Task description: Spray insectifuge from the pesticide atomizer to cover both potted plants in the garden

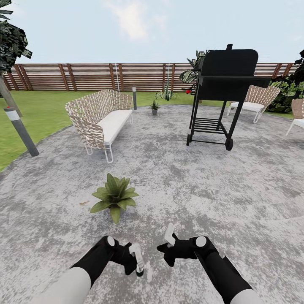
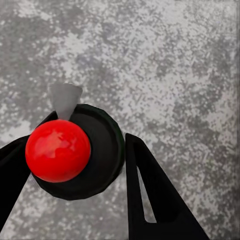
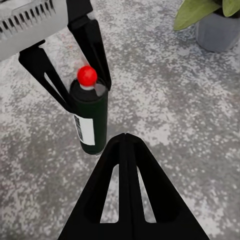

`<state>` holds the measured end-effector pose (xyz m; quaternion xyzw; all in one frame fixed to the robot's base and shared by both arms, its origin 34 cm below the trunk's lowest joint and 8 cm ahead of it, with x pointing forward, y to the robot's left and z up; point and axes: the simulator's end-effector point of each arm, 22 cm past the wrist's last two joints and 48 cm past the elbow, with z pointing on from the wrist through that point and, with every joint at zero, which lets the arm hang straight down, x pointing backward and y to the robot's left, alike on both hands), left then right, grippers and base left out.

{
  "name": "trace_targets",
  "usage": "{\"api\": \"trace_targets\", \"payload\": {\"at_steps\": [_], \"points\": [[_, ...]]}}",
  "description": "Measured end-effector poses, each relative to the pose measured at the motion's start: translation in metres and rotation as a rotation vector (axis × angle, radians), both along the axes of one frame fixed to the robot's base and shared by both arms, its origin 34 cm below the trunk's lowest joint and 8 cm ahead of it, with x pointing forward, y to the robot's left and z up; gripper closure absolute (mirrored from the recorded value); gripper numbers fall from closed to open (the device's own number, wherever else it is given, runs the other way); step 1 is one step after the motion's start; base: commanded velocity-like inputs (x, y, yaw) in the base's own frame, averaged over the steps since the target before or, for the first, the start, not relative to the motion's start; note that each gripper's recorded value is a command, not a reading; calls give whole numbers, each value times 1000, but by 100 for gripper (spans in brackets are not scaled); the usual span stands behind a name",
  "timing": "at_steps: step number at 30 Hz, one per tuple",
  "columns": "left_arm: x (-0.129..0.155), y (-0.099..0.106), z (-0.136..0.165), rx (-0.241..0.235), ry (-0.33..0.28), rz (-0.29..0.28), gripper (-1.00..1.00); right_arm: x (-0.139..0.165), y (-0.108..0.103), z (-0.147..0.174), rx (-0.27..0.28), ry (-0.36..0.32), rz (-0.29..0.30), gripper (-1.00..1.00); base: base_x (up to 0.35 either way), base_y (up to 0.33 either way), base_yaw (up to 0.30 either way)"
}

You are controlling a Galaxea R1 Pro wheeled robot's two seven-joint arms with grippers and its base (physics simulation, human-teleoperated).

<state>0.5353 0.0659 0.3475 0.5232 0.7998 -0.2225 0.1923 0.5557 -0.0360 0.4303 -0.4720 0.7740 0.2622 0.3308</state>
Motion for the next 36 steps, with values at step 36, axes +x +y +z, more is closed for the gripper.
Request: {"api": "trace_targets", "payload": {"at_steps": [36], "points": [[-11,-39,15,-87,17,-58,100,0,0,0,0,0,1,100,0,0,0]]}}
